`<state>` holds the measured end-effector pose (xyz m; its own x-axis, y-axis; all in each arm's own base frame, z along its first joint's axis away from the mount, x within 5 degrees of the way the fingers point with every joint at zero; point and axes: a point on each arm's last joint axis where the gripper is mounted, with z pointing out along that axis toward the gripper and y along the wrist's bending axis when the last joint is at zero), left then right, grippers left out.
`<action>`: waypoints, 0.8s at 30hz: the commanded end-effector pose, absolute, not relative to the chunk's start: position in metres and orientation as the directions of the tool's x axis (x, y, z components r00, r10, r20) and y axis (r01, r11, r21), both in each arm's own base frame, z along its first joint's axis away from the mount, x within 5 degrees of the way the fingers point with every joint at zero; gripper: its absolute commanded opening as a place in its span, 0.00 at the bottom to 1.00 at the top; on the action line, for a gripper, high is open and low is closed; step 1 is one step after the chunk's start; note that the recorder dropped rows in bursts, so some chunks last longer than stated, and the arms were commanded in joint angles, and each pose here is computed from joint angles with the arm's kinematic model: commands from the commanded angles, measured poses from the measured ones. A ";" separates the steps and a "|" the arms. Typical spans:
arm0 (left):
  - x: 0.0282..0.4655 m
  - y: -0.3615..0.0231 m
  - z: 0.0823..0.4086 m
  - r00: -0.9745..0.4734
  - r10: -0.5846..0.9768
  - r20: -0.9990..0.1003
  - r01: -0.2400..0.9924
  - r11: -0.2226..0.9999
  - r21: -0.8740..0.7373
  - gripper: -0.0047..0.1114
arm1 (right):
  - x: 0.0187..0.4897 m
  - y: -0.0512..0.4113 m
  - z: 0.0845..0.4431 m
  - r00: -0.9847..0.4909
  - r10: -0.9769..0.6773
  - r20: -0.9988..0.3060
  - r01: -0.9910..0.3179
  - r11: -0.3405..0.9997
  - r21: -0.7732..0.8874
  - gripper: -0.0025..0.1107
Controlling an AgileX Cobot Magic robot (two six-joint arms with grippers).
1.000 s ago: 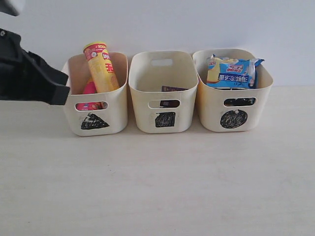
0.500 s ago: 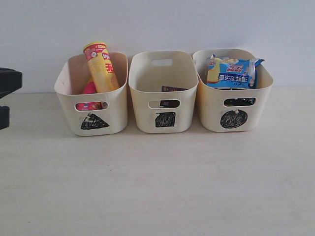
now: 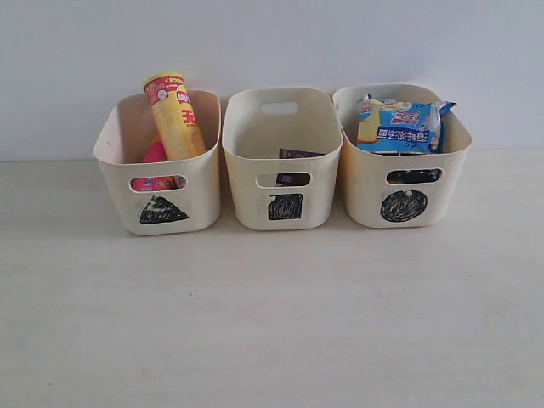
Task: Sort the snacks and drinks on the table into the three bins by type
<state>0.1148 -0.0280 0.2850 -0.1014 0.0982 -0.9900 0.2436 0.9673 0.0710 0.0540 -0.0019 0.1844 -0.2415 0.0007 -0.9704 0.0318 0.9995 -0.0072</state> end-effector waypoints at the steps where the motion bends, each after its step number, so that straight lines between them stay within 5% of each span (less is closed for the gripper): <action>1: 0.105 -0.019 0.280 -0.072 0.032 -0.997 0.176 0.984 0.019 0.08 | 0.054 -0.002 0.184 -0.232 -0.004 -0.973 0.030 0.999 -0.011 0.02; 12: 0.080 -0.003 0.256 -0.005 -0.004 -1.000 0.044 0.999 -0.004 0.08 | 0.054 -0.002 0.184 -0.232 -0.004 -0.973 0.030 0.999 -0.011 0.02; 24: 0.076 -0.003 0.234 -0.036 0.015 -0.999 0.034 0.999 0.014 0.08 | 0.054 -0.002 0.184 -0.232 -0.004 -0.973 0.030 0.999 -0.011 0.02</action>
